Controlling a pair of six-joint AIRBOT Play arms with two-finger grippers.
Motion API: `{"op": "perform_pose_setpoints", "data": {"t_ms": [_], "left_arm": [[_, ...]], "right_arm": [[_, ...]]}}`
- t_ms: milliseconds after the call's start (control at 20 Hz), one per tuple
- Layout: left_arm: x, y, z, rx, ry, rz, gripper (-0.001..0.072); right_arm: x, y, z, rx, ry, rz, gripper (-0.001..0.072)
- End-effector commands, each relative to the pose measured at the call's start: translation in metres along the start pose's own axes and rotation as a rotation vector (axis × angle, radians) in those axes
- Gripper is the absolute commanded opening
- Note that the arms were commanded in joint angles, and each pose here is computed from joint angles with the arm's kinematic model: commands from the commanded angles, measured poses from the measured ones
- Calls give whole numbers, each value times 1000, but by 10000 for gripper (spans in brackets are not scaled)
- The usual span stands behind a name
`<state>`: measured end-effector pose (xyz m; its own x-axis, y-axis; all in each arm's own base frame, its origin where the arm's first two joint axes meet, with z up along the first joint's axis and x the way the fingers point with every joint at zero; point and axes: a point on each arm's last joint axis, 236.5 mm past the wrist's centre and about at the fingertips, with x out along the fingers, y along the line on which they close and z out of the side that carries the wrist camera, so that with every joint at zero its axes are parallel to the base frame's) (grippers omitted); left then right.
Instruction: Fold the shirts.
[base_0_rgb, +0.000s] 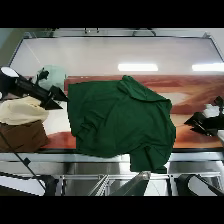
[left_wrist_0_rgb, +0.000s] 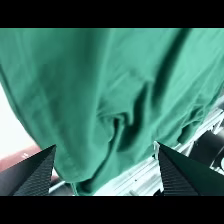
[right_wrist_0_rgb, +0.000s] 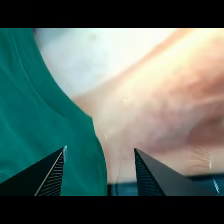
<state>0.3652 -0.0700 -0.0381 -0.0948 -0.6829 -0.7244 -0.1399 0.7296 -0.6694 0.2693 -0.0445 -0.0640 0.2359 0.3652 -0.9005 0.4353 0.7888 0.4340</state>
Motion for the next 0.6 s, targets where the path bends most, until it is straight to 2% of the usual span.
{"op": "perform_pose_setpoints", "data": {"t_ms": [0, 100, 150, 200, 250, 550], "left_arm": [[28, 29, -2, -61, -107, 34, 697], [20, 35, 27, -52, -205, 64, 696], [12, 33, 43, -45, -240, 69, 661], [3, 28, 59, -24, -269, 74, 515], [-3, 23, 74, 4, -293, 78, 483], [-3, 17, 165, 58, -386, 91, 484]], "right_arm": [[14, 10, 31, -19, -91, 77, 483], [20, 22, 55, 11, -108, 145, 483], [23, 26, 66, 31, -100, 173, 483], [28, 31, 78, 49, -90, 206, 483], [32, 37, 90, 46, -86, 239, 483], [59, 60, 132, -5, -81, 280, 483]]}}
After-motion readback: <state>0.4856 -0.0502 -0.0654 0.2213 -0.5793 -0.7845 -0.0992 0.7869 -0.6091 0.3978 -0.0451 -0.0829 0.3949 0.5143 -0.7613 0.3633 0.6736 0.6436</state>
